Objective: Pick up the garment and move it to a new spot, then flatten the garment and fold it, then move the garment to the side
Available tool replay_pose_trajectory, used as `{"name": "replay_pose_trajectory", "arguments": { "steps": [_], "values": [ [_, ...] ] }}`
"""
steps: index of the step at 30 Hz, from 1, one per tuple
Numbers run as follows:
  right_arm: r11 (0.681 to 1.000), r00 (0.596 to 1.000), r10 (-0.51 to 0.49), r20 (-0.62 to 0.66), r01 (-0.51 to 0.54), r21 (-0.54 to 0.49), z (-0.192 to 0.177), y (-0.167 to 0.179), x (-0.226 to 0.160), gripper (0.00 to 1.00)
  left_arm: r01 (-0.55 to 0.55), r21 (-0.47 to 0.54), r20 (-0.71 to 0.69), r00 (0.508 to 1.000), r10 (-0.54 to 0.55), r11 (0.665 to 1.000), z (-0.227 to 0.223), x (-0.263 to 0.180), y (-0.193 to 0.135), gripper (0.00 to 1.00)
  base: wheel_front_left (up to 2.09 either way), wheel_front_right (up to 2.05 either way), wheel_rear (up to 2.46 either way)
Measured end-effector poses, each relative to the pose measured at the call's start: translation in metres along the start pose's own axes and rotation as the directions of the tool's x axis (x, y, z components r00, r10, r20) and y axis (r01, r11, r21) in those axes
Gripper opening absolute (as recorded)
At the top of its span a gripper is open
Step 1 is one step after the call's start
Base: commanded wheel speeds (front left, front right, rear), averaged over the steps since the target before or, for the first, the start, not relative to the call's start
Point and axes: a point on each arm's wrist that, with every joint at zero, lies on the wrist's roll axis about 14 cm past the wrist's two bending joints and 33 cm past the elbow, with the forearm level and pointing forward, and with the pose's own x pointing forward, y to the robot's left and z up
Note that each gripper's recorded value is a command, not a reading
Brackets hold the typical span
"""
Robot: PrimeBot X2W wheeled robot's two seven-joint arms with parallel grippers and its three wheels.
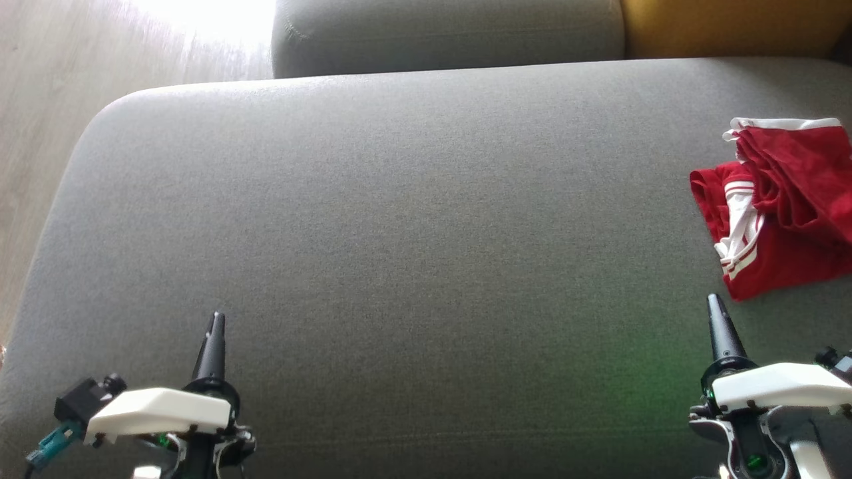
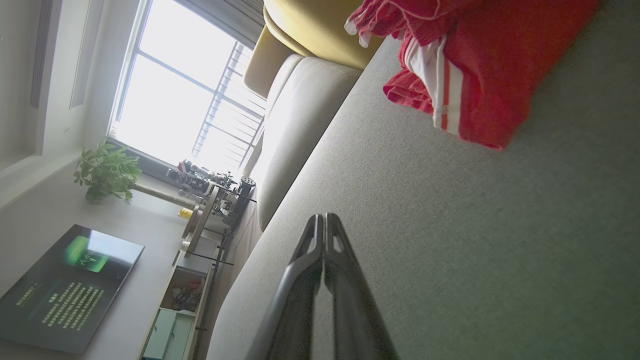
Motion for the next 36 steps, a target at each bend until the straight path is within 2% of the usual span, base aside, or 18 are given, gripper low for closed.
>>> {"name": "replay_pose_trajectory", "arguments": {
  "steps": [17, 36],
  "values": [
    [0.982, 1.000, -0.005, -0.005, 0.006, 0.191, 0.002, -0.002, -0.003, 0.00, 0.024, -0.177, -0.001, 1.000, -0.025, 0.984, 0.006, 0.007, -0.005, 0.00, 0.00, 0.00, 0.00],
    [0.913, 1.000, 0.023, -0.002, -0.020, 0.407, 0.007, 0.004, -0.002, 0.00, 0.045, -0.380, 0.008, 0.999, -0.046, 0.924, 0.016, 0.013, -0.007, 0.00, 0.00, 0.00, 0.00]
  ]
}}
